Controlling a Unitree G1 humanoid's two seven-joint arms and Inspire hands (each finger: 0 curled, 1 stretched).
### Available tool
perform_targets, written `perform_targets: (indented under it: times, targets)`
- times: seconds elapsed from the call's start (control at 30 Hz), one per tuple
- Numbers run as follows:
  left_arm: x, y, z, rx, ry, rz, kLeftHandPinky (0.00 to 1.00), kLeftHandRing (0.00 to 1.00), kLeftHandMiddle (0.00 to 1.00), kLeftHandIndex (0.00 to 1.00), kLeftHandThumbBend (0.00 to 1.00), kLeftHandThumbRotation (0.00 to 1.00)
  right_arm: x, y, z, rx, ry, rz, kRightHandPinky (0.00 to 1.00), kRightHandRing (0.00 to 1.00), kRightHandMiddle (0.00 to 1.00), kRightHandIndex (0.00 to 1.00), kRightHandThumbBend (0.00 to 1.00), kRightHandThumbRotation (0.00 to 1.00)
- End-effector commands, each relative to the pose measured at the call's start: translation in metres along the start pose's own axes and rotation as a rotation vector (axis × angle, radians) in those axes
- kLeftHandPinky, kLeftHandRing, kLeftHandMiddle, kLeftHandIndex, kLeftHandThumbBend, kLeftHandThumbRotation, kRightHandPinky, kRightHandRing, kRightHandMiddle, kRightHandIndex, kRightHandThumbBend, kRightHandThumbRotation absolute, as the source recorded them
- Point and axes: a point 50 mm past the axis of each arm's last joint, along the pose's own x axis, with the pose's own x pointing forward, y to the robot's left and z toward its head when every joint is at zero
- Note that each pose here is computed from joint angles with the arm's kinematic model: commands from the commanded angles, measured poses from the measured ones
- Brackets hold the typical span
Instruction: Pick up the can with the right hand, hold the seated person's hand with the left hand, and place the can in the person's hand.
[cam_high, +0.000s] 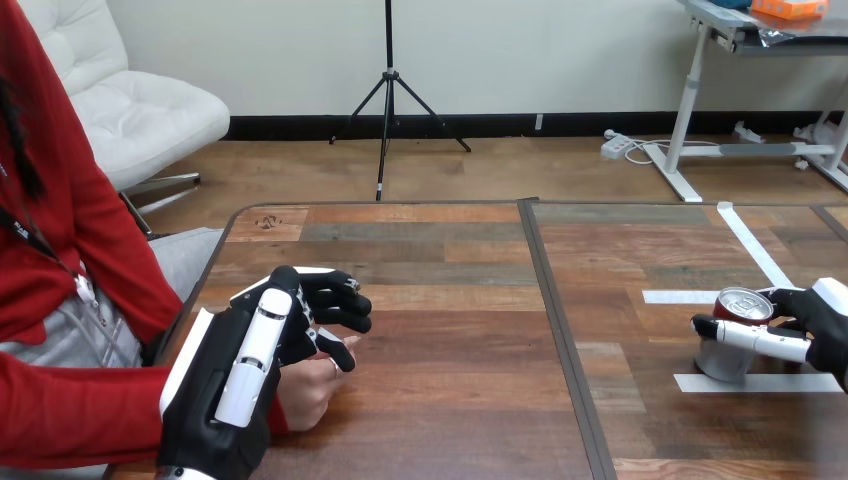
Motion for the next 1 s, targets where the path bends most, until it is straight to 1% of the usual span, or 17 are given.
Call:
perform_targets:
  times: [0.0, 0.03, 0.07, 0.23, 0.33, 0.37, 0.57, 0.7, 0.97]
  targets:
    - [0.0113, 0.0013, 0.0199, 0.041, -0.101, -0.019, 0.37, 0.57, 0.57, 0.56, 0.3, 0.93, 0.0075, -0.0246, 0.031, 0.028, -0.08, -0.066, 0.72, 0.84, 0.85, 0.81, 0.99, 0.61]
    - [0.0114, 0.0012, 0.02, 0.04, -0.1, -0.019, 0.37, 0.57, 0.57, 0.56, 0.3, 0.93, 0.0075, -0.0246, 0.031, 0.029, -0.08, -0.067, 0.72, 0.84, 0.84, 0.81, 0.99, 0.6]
    - [0.0114, 0.0012, 0.0201, 0.039, -0.1, -0.019, 0.37, 0.57, 0.57, 0.56, 0.3, 0.93, 0.0075, -0.0246, 0.0311, 0.029, -0.08, -0.068, 0.72, 0.84, 0.84, 0.8, 0.97, 0.56]
    - [0.0119, 0.001, 0.0208, 0.045, -0.093, -0.021, 0.37, 0.56, 0.57, 0.56, 0.3, 0.93, 0.0076, -0.0243, 0.0316, 0.033, -0.082, -0.077, 0.71, 0.82, 0.83, 0.78, 0.94, 0.48]
    - [0.0122, 0.0008, 0.0211, 0.046, -0.096, -0.023, 0.36, 0.56, 0.56, 0.56, 0.3, 0.93, 0.0076, -0.0243, 0.0321, 0.035, -0.083, -0.083, 0.69, 0.79, 0.8, 0.77, 0.91, 0.41]
    - [0.0122, 0.0008, 0.0212, 0.047, -0.096, -0.023, 0.36, 0.56, 0.56, 0.56, 0.3, 0.93, 0.0077, -0.0243, 0.0321, 0.036, -0.083, -0.085, 0.67, 0.76, 0.78, 0.76, 0.89, 0.35]
    - [0.0135, 0.0, 0.0211, 0.045, -0.103, -0.025, 0.36, 0.56, 0.56, 0.56, 0.28, 0.93, 0.0079, -0.0241, 0.0327, 0.045, -0.086, -0.097, 0.62, 0.7, 0.74, 0.73, 0.84, 0.23]
    - [0.0139, -0.0002, 0.0207, 0.041, -0.106, -0.027, 0.35, 0.55, 0.55, 0.55, 0.27, 0.94, 0.0078, -0.0235, 0.0329, 0.047, -0.089, -0.109, 0.59, 0.65, 0.7, 0.7, 0.8, 0.16]
    - [0.0137, -0.0004, 0.0207, 0.044, -0.102, -0.029, 0.34, 0.54, 0.55, 0.55, 0.24, 0.95, 0.0068, -0.0214, 0.0331, 0.074, -0.119, -0.145, 0.53, 0.59, 0.63, 0.65, 0.77, 0.09]
